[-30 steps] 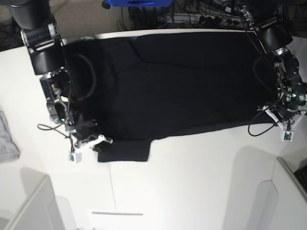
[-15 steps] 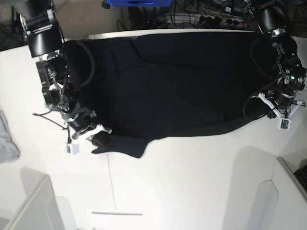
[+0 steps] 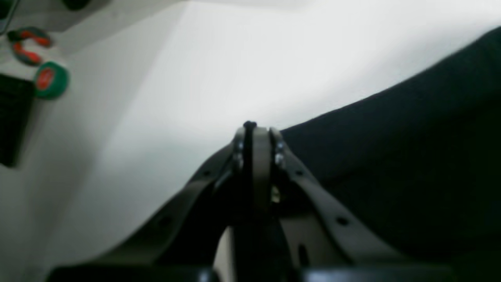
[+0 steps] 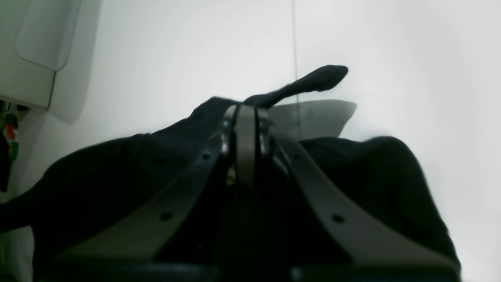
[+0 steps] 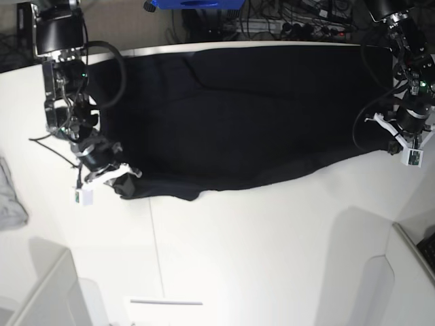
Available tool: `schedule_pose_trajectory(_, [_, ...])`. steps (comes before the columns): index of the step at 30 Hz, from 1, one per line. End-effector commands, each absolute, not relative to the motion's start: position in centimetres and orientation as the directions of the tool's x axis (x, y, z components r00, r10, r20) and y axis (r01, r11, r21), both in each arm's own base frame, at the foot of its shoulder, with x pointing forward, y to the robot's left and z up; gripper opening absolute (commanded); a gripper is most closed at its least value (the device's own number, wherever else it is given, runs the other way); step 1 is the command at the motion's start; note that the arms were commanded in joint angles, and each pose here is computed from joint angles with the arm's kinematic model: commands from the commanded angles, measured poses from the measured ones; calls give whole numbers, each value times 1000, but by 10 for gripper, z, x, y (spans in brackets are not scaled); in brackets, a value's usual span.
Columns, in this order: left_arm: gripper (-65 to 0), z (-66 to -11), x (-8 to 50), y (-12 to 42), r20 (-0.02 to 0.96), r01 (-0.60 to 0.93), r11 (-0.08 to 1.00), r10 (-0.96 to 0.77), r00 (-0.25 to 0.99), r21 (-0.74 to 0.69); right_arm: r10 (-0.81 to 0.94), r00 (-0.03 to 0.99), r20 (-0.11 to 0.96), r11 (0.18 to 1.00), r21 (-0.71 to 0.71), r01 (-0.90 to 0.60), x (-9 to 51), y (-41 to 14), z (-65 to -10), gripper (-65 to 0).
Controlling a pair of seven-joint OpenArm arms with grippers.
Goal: Fold the T-shirt properly
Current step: 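Lift the hem and fold it over onto the collar edge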
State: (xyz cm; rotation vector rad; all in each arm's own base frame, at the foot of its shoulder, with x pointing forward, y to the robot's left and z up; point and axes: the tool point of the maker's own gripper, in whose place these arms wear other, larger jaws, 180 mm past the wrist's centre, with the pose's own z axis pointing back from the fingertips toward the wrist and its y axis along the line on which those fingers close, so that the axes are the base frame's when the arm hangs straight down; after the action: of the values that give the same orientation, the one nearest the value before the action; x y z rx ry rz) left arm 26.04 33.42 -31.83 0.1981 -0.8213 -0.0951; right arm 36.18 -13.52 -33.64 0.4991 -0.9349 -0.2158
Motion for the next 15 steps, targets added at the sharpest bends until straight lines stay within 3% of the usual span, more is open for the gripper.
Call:
schedule_pose_trajectory(1, [-650, -305, 263, 339, 740, -1, 976, -165, 652, 219, -393, 532, 750, 865, 497, -62, 370, -139, -315, -650])
schedule_pose_trajectory(7, [-650, -302, 248, 343, 744, -17, 980, -140, 654, 199, -397, 524, 754, 864, 499, -62, 351, -143, -308, -650])
schedule_pose_trajectory(15, [-650, -305, 231, 330, 706, 78, 969, -224, 672, 234, -399, 531, 748, 864, 501, -56, 322, -144, -307, -650])
